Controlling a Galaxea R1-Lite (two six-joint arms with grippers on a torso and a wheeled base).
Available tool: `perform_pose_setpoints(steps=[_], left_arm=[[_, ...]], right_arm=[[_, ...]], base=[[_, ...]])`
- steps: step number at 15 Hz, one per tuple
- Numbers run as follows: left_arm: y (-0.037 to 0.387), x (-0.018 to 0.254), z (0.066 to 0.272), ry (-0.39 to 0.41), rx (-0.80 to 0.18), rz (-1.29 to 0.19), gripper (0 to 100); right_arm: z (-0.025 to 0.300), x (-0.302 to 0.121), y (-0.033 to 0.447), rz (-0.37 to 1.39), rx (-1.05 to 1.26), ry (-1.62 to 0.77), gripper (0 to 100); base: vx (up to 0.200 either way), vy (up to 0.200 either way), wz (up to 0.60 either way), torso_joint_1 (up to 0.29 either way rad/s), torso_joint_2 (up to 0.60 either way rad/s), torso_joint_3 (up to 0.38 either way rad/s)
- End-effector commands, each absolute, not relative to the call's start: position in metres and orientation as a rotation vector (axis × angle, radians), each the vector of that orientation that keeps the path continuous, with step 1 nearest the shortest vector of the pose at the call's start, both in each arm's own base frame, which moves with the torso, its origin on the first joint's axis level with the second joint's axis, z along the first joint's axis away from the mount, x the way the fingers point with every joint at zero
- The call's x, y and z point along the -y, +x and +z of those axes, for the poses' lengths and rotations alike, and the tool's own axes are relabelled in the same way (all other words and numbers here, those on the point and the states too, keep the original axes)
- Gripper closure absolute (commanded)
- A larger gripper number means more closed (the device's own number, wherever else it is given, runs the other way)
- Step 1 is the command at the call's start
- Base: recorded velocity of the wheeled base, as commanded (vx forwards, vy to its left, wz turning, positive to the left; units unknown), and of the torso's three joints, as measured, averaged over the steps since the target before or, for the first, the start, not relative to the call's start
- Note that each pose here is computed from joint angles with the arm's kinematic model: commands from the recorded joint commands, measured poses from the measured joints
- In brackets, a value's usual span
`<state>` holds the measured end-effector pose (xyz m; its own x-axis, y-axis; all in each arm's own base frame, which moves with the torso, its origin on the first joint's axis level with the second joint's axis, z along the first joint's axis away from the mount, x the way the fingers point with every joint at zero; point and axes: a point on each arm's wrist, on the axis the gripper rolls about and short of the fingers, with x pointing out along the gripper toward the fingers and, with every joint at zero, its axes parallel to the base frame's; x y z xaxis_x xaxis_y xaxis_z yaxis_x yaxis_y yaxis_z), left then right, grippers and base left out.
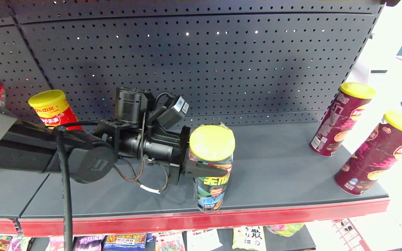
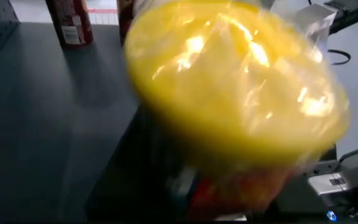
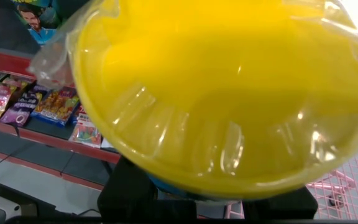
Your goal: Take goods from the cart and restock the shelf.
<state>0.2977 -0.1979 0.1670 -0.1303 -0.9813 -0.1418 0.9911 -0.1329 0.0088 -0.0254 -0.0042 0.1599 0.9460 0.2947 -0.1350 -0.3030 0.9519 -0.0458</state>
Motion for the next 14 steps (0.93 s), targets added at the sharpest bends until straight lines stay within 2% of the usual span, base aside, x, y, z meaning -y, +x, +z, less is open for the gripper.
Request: perform_pose_setpoints(steps=[1,5,10,14], left_arm=[[0.297,0.198,0.168,0.132,-0.089,-1.700,0],[0.290,0.189,0.164,0.122,-0.118,-1.690,0],[0.278,0.148,0.163,0.122,-0.142,-1.586,0],[0.259,0.118,0.165,0.111,-0.160,-1.512,0]], right_arm=[[0.159,0.004,-0.025,0.306,-0.131,-0.067,100],[0.159,0.004,-0.025,0.306,-0.133,-0.067,100],[0.164,0.002,-0.017,0.319,-0.171,-0.071,100],[0.184,-0.004,0.007,0.397,-0.201,-0.086,100]], base=[[0.000,0.000,0.00,0.000,0.00,0.000],[0.000,0.000,0.00,0.000,0.00,0.000],[0.000,0.000,0.00,0.000,0.00,0.000],[0.000,0.000,0.00,0.000,0.00,0.000]])
